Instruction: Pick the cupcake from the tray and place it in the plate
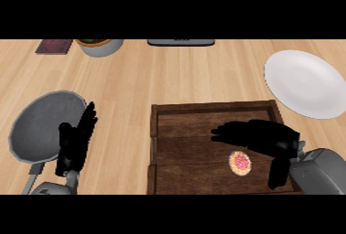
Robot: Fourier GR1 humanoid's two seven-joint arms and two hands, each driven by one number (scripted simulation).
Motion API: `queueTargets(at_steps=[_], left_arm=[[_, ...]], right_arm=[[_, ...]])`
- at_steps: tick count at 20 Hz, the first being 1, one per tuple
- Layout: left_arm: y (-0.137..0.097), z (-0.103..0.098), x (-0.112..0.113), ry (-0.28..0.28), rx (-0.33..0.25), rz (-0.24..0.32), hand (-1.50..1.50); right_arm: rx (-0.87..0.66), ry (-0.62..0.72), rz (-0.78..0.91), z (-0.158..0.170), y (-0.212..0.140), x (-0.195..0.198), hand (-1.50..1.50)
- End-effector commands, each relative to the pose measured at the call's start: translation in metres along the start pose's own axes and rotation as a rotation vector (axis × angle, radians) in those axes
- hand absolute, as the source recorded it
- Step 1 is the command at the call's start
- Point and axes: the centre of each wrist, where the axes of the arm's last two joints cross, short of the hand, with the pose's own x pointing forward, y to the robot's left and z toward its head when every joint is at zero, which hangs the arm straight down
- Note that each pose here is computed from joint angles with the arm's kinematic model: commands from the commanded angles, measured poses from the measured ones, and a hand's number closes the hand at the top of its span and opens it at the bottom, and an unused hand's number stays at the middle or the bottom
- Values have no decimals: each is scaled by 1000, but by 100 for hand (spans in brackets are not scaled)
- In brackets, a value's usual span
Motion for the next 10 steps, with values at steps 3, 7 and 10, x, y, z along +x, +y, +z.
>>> queueTargets(at_steps=[3, 7, 10], left_arm=[[1, 3, -13, -2, 15, 5, 0], [26, -6, -14, 22, 3, 5, 0], [-1, -19, 6, 16, -2, 9, 0]], right_arm=[[34, -5, -22, -18, 19, -18, -150], [47, 3, -11, -12, 27, -6, -150], [46, 4, -4, -14, 24, 9, -150]])
